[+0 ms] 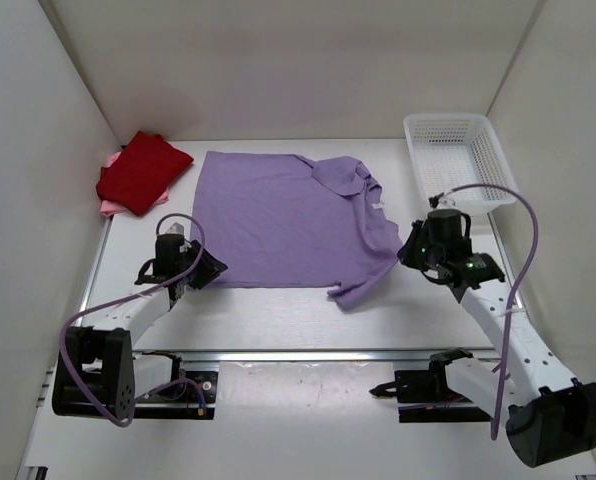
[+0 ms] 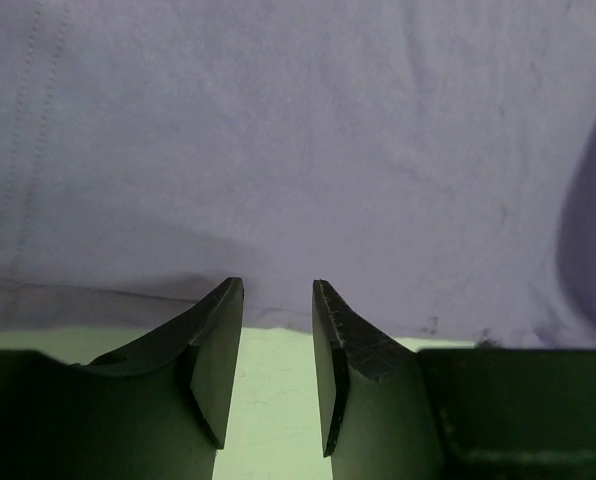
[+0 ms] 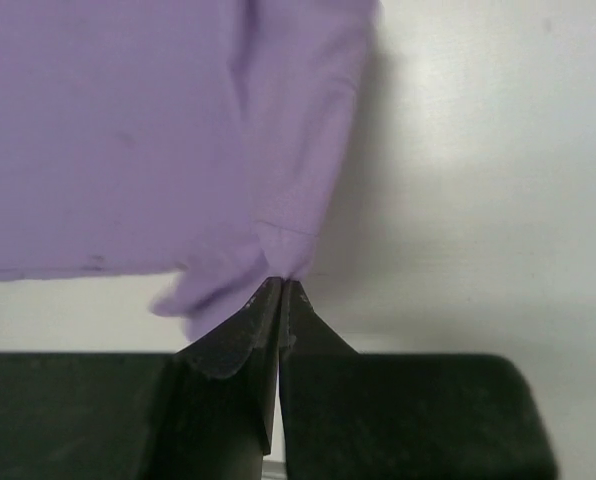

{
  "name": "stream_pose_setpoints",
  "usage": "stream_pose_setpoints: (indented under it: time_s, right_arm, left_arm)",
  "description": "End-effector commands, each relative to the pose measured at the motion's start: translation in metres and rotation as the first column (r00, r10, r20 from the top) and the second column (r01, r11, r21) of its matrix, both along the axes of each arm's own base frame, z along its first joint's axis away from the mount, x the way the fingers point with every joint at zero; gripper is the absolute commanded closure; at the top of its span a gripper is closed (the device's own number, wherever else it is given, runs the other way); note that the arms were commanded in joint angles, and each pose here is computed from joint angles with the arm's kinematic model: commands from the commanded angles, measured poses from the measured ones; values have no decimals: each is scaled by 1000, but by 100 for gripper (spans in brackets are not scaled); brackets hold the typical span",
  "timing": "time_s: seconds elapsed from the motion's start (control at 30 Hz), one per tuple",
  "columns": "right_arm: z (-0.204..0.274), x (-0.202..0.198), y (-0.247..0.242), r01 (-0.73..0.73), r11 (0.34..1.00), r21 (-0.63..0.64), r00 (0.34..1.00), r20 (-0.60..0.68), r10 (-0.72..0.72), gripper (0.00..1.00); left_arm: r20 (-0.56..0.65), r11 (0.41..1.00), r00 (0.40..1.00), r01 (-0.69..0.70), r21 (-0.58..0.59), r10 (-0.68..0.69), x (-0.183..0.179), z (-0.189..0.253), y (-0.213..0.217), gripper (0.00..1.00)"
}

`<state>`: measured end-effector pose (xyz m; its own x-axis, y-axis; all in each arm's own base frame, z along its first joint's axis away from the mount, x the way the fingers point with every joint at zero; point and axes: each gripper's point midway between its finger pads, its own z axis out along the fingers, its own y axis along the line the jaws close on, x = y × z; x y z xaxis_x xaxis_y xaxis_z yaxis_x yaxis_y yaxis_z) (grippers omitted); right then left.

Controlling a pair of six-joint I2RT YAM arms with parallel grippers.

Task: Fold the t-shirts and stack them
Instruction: Flatten out the tshirt

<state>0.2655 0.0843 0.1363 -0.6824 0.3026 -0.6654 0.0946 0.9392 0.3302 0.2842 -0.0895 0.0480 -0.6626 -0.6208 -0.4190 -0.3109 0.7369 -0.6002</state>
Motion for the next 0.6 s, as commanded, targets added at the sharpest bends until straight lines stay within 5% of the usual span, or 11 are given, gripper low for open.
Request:
stream_pose_setpoints:
  time_s: [0.0,0.1,0.5,0.57]
  right_arm:
    - [53,-15,13,-106,994,1,994,1,106,100]
    - [73,4,23,-140,989,41,990,40,138,100]
    - [-39,131,42,-99,972,213,987,-101,122,100]
    - [-38,152,41,-78,976,204,992,-85,97,90]
  left_arm:
    - [79,999,997,-1,-44,5,19,23,-5,55]
    - [77,999,996,-37,-35,39,24,22,1,57]
    - [115,993,987,-115,17,113,45,30,19,56]
    - [95,993,990,-112,38,108,43,29,21,55]
